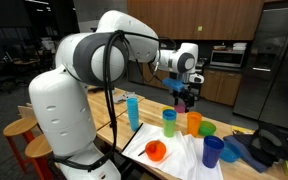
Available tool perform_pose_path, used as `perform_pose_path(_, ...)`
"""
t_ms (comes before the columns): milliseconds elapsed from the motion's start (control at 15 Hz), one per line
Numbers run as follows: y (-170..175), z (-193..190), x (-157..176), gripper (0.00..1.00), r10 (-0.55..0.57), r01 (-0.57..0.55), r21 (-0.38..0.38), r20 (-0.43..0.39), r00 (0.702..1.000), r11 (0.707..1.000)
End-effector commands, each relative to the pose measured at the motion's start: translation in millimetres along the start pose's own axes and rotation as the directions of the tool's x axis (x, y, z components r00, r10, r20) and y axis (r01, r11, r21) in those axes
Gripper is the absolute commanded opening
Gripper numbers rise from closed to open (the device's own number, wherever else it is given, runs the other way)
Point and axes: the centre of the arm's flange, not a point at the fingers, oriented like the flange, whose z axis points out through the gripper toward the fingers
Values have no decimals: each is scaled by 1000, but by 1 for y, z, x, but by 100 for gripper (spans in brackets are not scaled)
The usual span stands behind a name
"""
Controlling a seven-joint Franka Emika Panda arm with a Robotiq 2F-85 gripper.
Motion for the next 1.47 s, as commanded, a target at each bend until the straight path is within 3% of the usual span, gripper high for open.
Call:
perform_pose_path(0, 28, -13, 22, 100, -46, 43, -51, -72, 996, 998)
perform_pose_path(400, 47, -51, 39, 100, -196, 177, -102, -236, 952, 979)
perform_pose_path(467, 48, -37, 36, 100, -151, 134, -93, -196, 969, 987)
perform_pose_path(1133, 54, -34, 46, 100, -154, 133, -90, -291, 944, 987)
perform_pose_path(1400, 63, -18, 62, 100, -150, 134, -76, -275, 950, 988)
